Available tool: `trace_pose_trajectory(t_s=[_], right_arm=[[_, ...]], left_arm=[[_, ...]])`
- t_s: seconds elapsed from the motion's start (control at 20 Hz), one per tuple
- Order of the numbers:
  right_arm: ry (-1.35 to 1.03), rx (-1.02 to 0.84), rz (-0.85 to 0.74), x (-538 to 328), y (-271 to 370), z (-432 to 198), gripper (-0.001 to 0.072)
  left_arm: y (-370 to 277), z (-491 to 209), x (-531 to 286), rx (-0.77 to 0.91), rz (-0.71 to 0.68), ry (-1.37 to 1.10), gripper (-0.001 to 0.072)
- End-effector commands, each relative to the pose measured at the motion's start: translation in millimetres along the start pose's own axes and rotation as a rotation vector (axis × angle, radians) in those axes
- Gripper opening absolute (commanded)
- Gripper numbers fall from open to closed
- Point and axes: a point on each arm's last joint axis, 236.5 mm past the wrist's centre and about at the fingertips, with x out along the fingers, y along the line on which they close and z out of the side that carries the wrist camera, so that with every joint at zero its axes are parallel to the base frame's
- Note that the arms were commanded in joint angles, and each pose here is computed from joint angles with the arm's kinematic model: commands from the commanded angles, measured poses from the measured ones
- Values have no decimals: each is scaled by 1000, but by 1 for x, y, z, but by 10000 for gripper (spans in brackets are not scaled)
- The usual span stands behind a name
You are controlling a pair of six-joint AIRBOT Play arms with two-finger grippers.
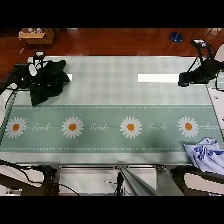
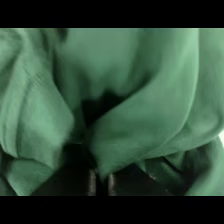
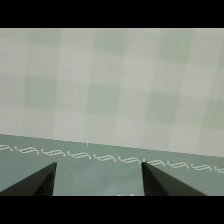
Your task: Fold the shirts.
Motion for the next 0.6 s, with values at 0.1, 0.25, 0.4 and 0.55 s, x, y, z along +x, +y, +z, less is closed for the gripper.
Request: trace_pose_trajectory(t_s=[0.1,0.25,0.4,0.55], right_arm=[[19,-2,2,-1,1,-4,585],[82,-12,7,-1,2,-19,473],[166,-11,18,-5,4,-39,473],[245,-9,32,-17,8,-61,473]], left_arm=[[10,14,-52,-17,7,121,32],[10,52,-139,-31,-1,95,33],[-6,110,-262,-15,-25,-198,32],[-37,122,-385,30,-88,-500,33]])
